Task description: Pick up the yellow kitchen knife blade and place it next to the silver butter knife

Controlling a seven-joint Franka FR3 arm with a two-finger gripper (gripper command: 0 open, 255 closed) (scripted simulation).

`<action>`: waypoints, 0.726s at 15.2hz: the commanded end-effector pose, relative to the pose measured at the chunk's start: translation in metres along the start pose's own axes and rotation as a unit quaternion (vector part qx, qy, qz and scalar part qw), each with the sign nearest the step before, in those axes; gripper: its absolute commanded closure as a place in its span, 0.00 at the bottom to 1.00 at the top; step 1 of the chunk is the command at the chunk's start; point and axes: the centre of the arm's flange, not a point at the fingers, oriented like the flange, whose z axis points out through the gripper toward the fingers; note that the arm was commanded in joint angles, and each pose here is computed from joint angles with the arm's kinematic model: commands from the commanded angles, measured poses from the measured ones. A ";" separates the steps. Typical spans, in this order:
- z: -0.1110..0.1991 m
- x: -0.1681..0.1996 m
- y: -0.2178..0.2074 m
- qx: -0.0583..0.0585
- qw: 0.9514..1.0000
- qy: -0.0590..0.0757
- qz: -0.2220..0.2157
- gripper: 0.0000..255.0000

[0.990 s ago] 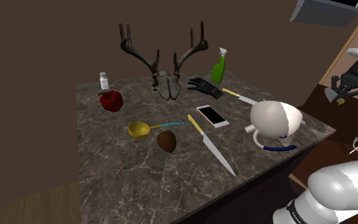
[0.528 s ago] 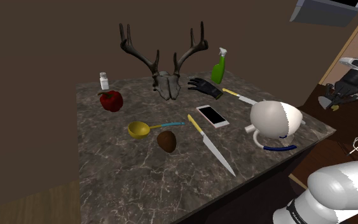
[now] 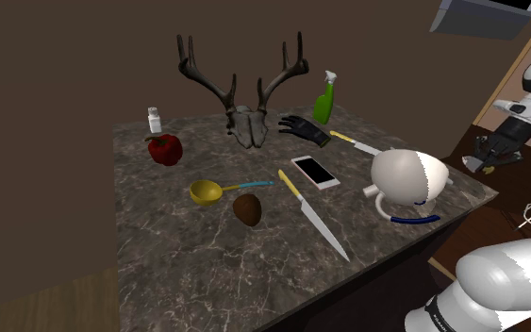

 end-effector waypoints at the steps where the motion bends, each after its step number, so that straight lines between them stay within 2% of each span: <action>1: 0.010 -0.002 -0.001 0.000 1.000 0.000 0.000 1.00; 9: 0.050 -0.014 -0.003 0.000 1.000 0.000 0.000 1.00; 11: 0.051 -0.014 -0.003 0.000 1.000 0.000 0.000 1.00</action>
